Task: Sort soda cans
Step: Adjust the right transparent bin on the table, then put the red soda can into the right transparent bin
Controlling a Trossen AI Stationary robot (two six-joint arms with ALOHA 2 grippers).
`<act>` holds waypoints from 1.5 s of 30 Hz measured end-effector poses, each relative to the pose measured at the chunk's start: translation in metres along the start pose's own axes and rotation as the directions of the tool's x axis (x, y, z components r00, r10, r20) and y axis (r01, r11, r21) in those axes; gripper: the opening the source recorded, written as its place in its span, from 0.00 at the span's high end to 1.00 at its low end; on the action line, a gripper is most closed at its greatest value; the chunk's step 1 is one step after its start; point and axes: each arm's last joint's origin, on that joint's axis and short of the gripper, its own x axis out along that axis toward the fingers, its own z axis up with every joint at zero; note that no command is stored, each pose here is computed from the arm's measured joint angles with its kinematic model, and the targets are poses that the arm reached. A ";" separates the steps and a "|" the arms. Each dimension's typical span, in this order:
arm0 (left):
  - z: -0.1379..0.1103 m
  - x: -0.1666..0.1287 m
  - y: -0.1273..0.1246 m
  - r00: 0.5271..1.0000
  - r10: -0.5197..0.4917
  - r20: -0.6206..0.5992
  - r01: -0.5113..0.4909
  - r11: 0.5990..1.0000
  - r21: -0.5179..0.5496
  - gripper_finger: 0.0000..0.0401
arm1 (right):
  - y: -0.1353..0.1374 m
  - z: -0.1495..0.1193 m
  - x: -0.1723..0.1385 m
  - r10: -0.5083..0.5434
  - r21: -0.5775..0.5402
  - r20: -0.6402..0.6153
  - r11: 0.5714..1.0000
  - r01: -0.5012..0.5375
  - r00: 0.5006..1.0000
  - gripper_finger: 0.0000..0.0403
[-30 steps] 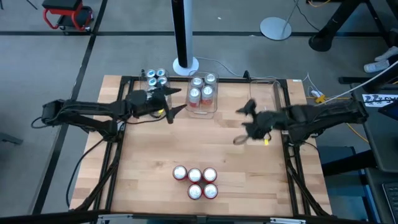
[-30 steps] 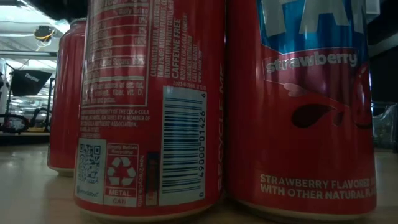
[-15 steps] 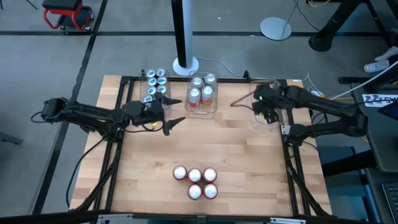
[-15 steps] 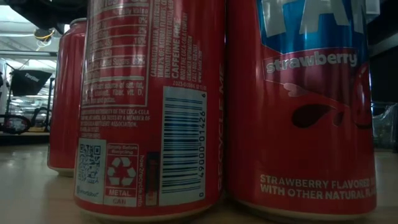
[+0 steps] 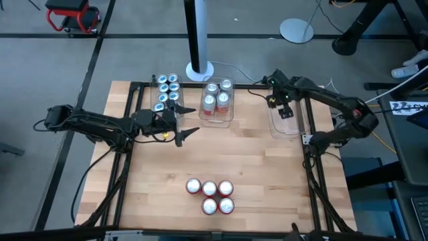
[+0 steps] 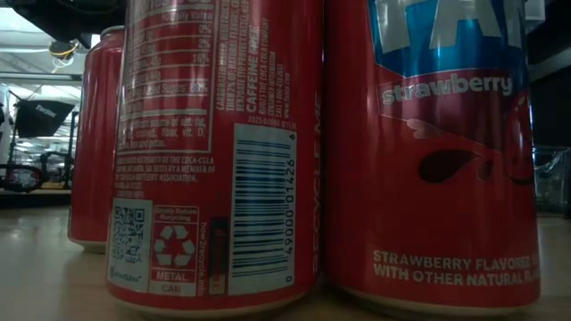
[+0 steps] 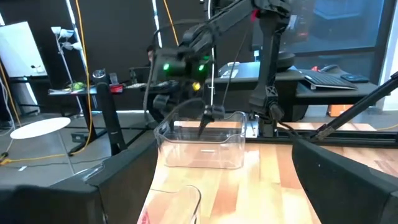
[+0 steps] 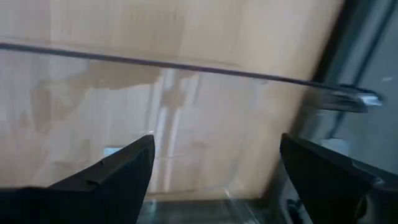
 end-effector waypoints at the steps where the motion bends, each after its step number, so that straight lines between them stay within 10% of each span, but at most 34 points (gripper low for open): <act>1: 0.000 0.000 0.000 1.000 0.000 0.000 0.000 1.000 0.000 0.11 | -0.002 -0.001 0.007 0.021 0.003 -0.010 1.000 -0.020 1.000 0.14; 33: 0.000 0.000 0.000 1.000 0.000 0.000 0.000 1.000 0.016 0.11 | -0.060 -0.029 0.050 -0.214 0.050 -0.047 0.975 0.216 0.976 0.14; 45: 0.000 0.000 0.000 1.000 0.000 0.003 0.000 1.000 0.021 0.11 | -0.030 0.000 -0.062 -0.043 -0.041 -0.057 0.998 0.041 0.997 0.14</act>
